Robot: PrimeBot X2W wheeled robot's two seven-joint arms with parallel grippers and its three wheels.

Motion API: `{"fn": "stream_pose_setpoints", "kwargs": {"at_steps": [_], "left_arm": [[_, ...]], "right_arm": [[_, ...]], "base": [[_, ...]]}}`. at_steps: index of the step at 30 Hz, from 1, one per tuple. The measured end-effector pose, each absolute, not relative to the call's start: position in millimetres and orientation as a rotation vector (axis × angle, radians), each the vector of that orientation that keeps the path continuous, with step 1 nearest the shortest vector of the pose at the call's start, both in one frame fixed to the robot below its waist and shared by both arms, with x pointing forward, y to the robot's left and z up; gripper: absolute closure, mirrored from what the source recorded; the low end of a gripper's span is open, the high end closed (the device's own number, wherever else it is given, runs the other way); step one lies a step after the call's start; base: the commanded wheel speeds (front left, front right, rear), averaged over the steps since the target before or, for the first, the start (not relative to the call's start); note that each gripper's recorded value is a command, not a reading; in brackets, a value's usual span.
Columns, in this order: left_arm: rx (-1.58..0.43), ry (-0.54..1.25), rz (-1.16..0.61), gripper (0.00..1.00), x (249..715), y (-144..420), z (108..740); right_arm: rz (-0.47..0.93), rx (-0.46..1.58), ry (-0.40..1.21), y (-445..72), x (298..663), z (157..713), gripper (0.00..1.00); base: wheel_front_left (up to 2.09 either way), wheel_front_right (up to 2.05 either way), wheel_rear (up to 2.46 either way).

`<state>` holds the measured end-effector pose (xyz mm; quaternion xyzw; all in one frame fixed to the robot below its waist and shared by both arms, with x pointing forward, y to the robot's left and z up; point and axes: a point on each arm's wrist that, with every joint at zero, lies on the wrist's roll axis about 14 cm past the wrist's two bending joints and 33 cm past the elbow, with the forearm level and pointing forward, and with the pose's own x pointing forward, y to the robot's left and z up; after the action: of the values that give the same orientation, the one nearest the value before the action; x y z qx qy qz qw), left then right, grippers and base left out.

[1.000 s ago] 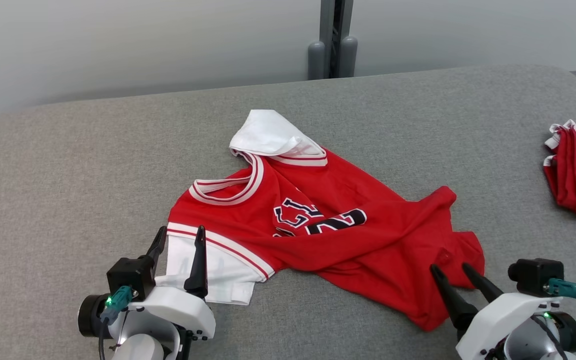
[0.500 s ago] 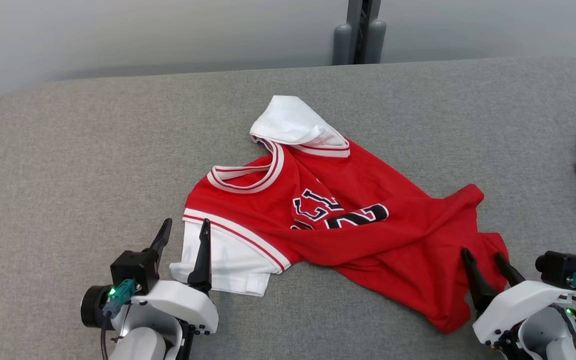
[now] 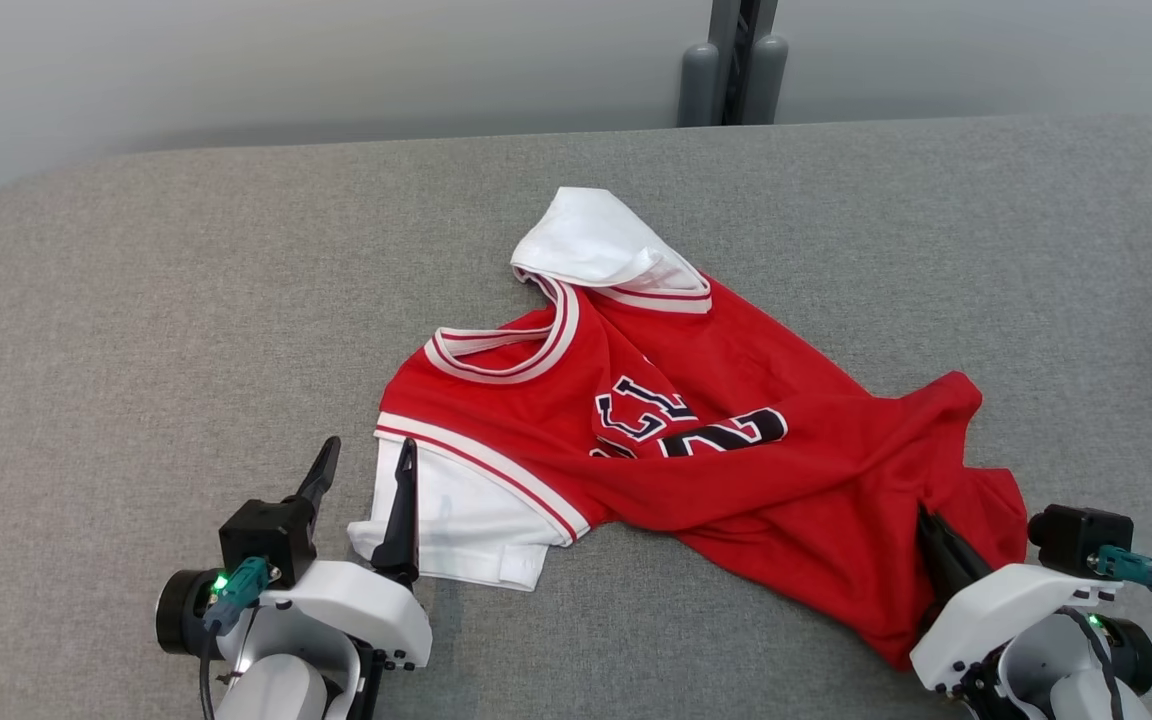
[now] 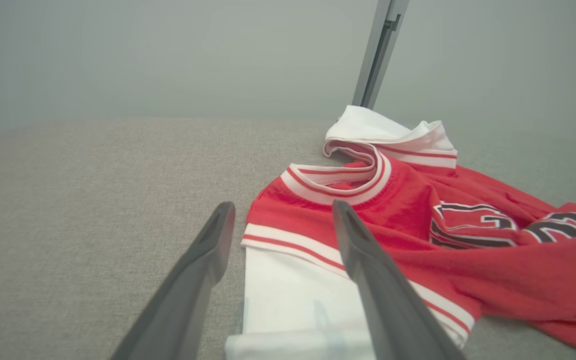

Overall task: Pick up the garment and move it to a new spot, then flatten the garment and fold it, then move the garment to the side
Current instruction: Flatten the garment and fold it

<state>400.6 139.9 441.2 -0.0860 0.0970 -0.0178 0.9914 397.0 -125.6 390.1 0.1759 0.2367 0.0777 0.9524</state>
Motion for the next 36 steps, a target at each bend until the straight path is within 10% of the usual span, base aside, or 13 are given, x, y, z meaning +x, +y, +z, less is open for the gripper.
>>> {"fn": "stream_pose_setpoints", "kwargs": {"at_steps": [22, 36], "left_arm": [[-0.169, 0.177, -0.034, 0.00, 397.6, 136.9, 450.8], [-0.167, 0.384, -0.136, 0.00, 374.2, 116.7, 412.0]], "right_arm": [[0.026, 0.299, 0.043, -196.9, 412.1, 507.9, 1.00], [0.015, 0.302, 0.078, -197.4, 406.1, 505.0, 1.00]], "base": [[0.00, 0.00, 0.00], [0.00, 0.00, 0.00]]}}
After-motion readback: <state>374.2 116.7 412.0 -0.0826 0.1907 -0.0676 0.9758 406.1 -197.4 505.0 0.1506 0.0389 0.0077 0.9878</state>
